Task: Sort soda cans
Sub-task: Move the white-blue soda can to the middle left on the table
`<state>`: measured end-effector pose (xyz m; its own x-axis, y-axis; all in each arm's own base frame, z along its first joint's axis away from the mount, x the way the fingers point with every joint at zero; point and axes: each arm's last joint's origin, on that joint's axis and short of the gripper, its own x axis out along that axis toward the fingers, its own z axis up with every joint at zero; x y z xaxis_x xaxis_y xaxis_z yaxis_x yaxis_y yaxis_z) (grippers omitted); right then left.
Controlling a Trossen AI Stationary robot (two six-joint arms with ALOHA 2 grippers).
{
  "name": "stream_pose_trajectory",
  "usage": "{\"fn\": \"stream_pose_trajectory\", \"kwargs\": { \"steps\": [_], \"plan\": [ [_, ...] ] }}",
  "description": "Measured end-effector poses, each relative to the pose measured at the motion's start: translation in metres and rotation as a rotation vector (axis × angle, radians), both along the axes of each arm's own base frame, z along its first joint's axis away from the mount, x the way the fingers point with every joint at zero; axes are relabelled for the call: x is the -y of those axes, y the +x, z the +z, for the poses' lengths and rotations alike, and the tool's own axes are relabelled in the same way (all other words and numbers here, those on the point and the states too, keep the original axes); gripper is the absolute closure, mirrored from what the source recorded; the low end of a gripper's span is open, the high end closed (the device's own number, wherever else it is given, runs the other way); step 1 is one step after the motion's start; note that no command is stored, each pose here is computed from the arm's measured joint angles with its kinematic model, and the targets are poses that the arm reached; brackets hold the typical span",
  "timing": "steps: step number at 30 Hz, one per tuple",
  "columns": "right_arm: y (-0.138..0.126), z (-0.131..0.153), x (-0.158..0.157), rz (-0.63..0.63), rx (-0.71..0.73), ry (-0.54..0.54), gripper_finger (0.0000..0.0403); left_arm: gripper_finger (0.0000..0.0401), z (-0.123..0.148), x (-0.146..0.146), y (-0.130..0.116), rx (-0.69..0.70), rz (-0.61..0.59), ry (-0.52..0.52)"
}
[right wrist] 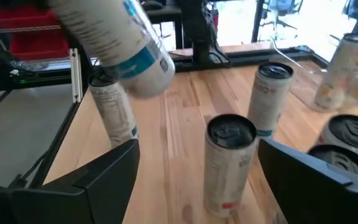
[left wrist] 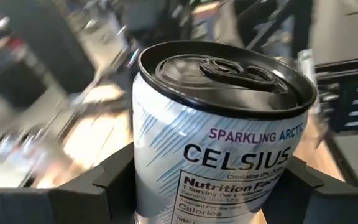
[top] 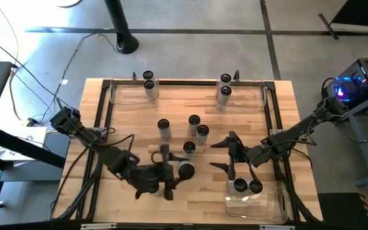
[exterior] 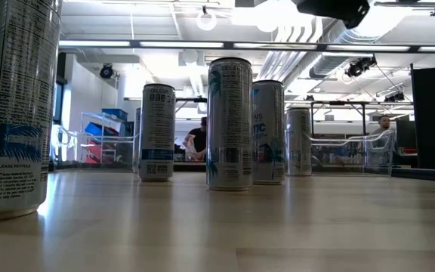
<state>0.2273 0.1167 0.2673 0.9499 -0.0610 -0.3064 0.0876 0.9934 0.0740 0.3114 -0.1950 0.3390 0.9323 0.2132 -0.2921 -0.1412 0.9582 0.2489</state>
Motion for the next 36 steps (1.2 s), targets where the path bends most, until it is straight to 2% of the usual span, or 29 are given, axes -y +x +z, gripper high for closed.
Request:
{"fn": "stream_pose_trajectory", "kwargs": {
  "steps": [3, 10, 13, 18, 23, 27, 30, 36],
  "plan": [
    [-0.006, 0.002, -0.001, -0.014, -0.003, 0.008, 0.0080, 0.0161, 0.003, -0.002, -0.025, -0.033, 0.115, -0.057],
    [-0.018, 0.002, -0.015, -0.034, 0.000, -0.035, 0.0079, 0.0161, -0.002, -0.014, -0.089, -0.067, 0.375, -0.115],
    [-0.025, 0.001, -0.024, -0.023, 0.004, -0.052, 0.0079, 0.0161, -0.020, -0.023, -0.114, -0.048, 0.458, -0.166],
    [-0.038, 0.007, -0.040, -0.040, 0.084, -0.064, 0.0079, 0.0161, -0.068, -0.038, -0.149, -0.003, 0.522, -0.306],
    [-0.047, 0.018, -0.053, -0.052, 0.177, -0.079, 0.0079, 0.0161, -0.123, -0.055, -0.171, 0.055, 0.536, -0.465],
    [-0.049, 0.021, -0.054, -0.075, 0.203, -0.080, 0.0079, 0.0161, -0.161, -0.065, -0.178, 0.075, 0.483, -0.549],
    [-0.048, 0.022, -0.053, -0.101, 0.211, -0.078, 0.0079, 0.0161, -0.179, -0.068, -0.180, 0.096, 0.420, -0.572],
    [-0.043, 0.023, -0.048, -0.137, 0.218, -0.070, 0.0079, 0.0161, -0.192, -0.067, -0.179, 0.111, 0.300, -0.517]
  ]
}}
